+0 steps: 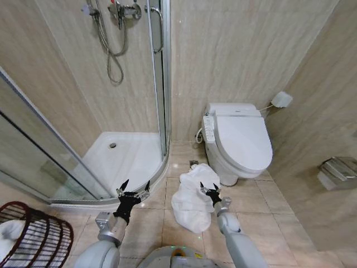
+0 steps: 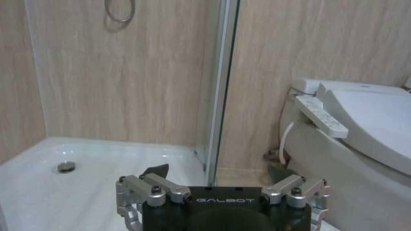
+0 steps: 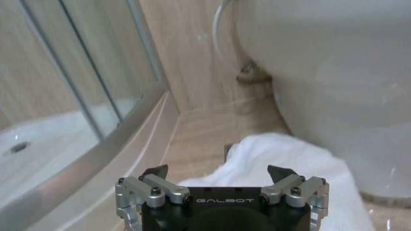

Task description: Discard the used towel into the hamper.

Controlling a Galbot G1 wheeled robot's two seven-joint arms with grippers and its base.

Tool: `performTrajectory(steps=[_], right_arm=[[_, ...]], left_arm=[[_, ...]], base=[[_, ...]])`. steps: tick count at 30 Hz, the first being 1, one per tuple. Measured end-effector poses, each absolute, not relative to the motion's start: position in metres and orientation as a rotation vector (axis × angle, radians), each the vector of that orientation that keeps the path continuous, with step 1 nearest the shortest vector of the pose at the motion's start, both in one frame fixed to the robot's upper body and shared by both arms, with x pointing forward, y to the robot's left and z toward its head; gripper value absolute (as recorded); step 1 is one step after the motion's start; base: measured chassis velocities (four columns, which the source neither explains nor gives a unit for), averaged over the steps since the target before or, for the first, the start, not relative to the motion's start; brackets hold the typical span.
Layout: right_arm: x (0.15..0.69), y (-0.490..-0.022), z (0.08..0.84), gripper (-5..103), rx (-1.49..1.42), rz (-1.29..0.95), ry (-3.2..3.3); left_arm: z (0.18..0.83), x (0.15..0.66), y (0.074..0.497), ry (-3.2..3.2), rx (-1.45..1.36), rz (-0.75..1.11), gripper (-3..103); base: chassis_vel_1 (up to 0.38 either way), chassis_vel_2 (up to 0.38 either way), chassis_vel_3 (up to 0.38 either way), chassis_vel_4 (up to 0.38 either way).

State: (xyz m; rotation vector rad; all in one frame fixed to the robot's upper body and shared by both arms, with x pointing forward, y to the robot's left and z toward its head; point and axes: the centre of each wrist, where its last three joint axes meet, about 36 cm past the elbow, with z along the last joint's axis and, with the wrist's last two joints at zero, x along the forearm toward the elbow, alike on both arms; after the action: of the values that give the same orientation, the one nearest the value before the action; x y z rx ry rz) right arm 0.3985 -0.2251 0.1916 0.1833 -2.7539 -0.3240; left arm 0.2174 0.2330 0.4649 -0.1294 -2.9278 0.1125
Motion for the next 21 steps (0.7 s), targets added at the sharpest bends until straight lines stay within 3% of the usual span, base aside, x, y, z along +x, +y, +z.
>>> performTrajectory(steps=[21], right_arm=[[0.391,-0.185,0.114,100,0.208,-0.170,-2.530]], left_arm=[[0.465,0.217,0.233,-2.928,-0.130,0.112,100]], base=[[0.000,0.000,0.000,0.000]])
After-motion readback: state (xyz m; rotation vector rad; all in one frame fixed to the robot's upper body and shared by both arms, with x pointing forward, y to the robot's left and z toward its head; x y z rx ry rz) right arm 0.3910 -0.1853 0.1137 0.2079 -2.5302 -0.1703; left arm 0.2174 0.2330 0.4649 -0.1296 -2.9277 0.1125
